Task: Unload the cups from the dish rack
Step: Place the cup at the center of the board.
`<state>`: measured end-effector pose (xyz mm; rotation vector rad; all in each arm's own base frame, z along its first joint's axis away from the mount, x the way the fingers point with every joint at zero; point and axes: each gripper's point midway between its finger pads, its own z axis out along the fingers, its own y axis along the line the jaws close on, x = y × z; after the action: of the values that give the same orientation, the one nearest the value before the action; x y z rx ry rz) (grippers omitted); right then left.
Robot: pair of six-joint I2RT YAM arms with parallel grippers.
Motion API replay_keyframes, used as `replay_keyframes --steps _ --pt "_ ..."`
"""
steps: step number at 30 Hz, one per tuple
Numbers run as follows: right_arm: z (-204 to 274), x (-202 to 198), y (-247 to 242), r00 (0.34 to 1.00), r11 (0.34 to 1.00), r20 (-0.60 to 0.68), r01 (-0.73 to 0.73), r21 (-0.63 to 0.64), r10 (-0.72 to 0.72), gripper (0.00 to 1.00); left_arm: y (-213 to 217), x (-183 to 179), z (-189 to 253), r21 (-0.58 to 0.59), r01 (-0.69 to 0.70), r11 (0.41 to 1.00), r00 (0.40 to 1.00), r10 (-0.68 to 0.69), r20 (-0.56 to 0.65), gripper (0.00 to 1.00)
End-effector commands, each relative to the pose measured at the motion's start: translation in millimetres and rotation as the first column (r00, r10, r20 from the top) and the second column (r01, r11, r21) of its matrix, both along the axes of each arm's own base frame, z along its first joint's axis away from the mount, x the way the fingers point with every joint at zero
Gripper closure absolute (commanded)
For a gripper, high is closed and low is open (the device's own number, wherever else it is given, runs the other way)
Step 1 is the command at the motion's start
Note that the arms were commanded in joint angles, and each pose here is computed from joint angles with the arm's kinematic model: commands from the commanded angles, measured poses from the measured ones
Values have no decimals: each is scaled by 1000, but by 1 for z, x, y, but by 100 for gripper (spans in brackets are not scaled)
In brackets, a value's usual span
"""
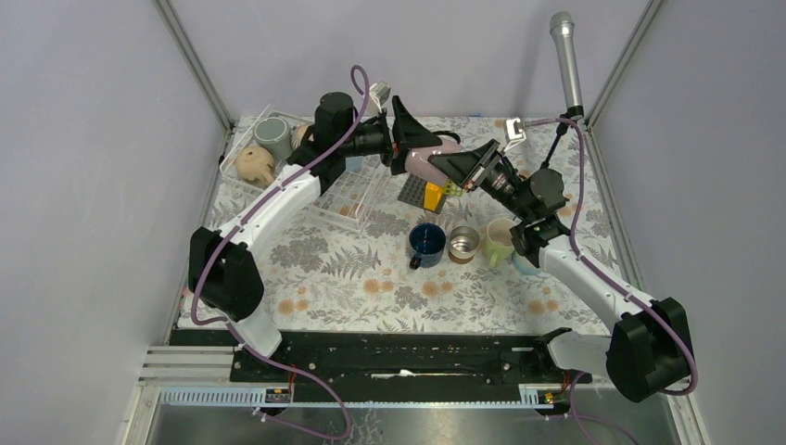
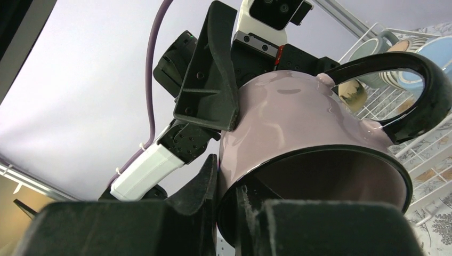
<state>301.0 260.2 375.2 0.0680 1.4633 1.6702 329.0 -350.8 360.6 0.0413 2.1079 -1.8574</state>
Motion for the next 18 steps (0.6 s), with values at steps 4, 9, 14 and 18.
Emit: replay_keyframes --steps 4,9,14,18 --pt "17 1 -14 990 994 89 110 -11 -109 100 8 -21 54 -104 47 993 978 -24 209 1" --pt "22 -3 -19 985 991 115 132 7 -132 100 16 -21 62 -127 61 990 977 -33 213 1" --pt "28 -8 -22 981 991 141 134 28 -137 100 27 -23 73 -161 77 984 975 -40 219 1" --pt "35 -13 -23 978 991 161 131 36 -135 100 34 -22 76 -165 69 984 975 -32 218 1"
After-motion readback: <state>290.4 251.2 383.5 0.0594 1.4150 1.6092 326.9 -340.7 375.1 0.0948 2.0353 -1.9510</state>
